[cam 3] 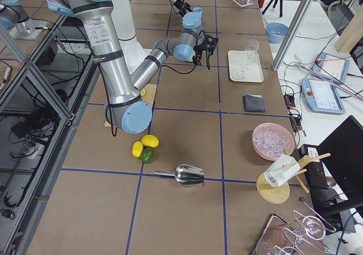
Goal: Pour ice into bowl
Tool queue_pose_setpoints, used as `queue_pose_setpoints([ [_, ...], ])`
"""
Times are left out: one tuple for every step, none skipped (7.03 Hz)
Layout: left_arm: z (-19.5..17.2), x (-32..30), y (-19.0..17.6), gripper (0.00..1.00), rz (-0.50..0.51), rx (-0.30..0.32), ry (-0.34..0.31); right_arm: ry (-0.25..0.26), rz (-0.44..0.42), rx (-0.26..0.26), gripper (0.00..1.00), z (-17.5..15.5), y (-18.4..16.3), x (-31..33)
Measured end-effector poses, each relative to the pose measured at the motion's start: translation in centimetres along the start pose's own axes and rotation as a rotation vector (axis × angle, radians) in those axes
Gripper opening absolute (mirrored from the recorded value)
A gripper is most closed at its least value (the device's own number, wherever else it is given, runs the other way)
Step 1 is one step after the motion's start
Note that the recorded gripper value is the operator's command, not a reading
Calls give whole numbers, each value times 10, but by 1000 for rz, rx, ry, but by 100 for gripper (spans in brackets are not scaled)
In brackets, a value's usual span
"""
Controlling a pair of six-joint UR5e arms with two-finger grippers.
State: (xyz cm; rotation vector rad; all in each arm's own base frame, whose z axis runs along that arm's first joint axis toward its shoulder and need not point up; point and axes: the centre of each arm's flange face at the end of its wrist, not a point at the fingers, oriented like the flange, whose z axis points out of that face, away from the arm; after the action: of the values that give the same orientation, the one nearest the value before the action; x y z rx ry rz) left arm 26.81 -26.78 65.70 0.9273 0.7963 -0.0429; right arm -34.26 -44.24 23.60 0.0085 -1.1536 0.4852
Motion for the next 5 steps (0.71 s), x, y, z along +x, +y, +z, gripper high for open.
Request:
queue_pose_setpoints([
  [-9, -3, 0, 100, 11, -32, 18, 1, 0, 0, 100, 0, 0, 0],
  [-20, -10, 1, 100, 30, -80, 39, 0, 1, 1, 100, 0, 0, 0],
  [-39, -17, -1, 100, 58, -139, 71, -1, 0, 0, 100, 0, 0, 0],
  [-56, -28, -3, 100, 79, -185, 86, -1, 0, -2, 100, 1, 3, 0],
  [-66, -41, -3, 100, 93, -221, 83, -1, -1, -9, 100, 3, 7, -1],
])
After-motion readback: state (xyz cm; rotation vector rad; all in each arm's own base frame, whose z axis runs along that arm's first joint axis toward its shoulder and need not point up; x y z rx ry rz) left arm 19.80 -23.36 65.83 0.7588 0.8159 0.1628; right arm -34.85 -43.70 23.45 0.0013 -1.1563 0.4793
